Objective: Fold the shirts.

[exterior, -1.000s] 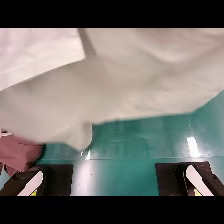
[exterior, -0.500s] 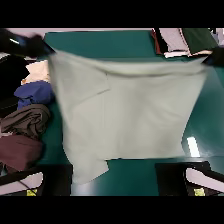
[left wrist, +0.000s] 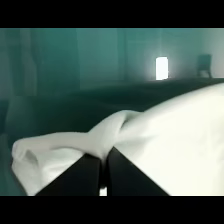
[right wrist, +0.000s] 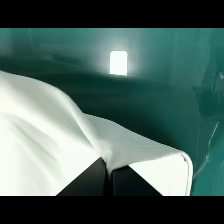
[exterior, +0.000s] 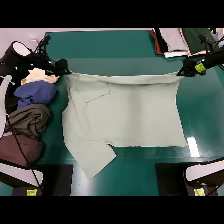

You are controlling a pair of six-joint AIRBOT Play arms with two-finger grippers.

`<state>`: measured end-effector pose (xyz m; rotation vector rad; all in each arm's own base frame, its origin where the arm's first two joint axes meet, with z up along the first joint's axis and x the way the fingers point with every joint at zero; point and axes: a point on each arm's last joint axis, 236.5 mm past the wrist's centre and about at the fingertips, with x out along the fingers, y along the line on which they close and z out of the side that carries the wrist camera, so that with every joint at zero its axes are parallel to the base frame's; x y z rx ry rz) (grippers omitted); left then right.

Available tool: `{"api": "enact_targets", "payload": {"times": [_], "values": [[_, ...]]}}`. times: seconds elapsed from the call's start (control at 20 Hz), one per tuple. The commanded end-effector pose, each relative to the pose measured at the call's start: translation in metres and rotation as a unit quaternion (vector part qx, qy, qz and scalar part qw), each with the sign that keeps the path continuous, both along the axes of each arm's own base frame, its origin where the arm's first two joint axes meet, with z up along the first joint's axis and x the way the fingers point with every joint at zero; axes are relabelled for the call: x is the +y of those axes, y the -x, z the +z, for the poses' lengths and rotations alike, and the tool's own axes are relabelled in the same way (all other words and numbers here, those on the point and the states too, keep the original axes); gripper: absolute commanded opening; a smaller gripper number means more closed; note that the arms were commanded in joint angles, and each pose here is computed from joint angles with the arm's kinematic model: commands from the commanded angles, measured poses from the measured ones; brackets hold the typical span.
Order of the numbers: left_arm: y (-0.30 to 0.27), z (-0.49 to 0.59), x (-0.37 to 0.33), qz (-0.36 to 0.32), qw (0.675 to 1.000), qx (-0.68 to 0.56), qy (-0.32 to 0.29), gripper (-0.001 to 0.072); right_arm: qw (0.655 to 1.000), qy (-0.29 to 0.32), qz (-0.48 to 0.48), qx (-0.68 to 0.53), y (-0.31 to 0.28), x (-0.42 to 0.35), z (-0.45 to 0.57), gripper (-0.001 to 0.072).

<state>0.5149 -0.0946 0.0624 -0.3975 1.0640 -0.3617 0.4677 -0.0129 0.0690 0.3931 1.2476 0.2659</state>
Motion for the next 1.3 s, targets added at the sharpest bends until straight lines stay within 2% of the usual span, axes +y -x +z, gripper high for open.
{"api": "enact_targets", "payload": {"times": [0.0,0.15,0.4,0.45,0.5,0.55,0.6,0.65,0.75,0.9,1.1,1.25], "values": [[0.029,-0.015,0.017,-0.027,0.997,0.070,-0.004,0.0024,0.999,0.027,0.006,0.045,0.025,-0.028,-0.013,0.0014],[0.062,-0.041,0.009,-0.074,0.989,0.125,-0.018,0.0024,0.994,0.064,0.010,0.090,0.063,-0.039,-0.039,0.0014],[0.093,-0.085,-0.012,-0.085,0.979,0.184,-0.024,0.0027,0.994,0.064,-0.002,0.094,0.085,-0.025,-0.073,0.0016],[0.096,-0.090,-0.013,-0.076,0.977,0.196,-0.024,0.0236,0.994,0.065,0.000,0.092,0.087,-0.020,-0.076,0.0072],[0.096,-0.091,-0.012,-0.064,0.977,0.202,-0.023,0.0520,0.994,0.067,0.000,0.087,0.085,-0.019,-0.077,0.0360],[0.094,-0.089,-0.011,-0.051,0.978,0.202,-0.021,0.0545,0.994,0.068,-0.003,0.084,0.083,-0.019,-0.075,0.0481],[0.093,-0.085,-0.010,-0.043,0.979,0.199,-0.021,0.0545,0.994,0.067,-0.010,0.082,0.081,-0.020,-0.071,0.0477],[0.095,-0.077,-0.007,-0.045,0.980,0.191,-0.029,0.0545,0.994,0.067,-0.011,0.081,0.081,-0.020,-0.064,0.0442],[0.110,-0.062,0.010,-0.047,0.980,0.178,-0.075,0.0545,0.995,0.069,-0.006,0.075,0.090,-0.017,-0.046,0.0429],[0.169,-0.063,0.034,-0.023,0.974,0.190,-0.123,0.0546,0.996,0.075,-0.002,0.051,0.113,-0.007,-0.024,0.0430],[0.285,-0.104,0.031,-0.001,0.960,0.257,-0.109,0.0546,0.996,0.088,-0.005,0.000,0.130,0.009,-0.018,0.0430],[0.338,-0.127,0.012,0.012,0.955,0.289,-0.061,0.0546,0.996,0.090,0.004,-0.014,0.137,0.019,-0.018,0.0430]]}}
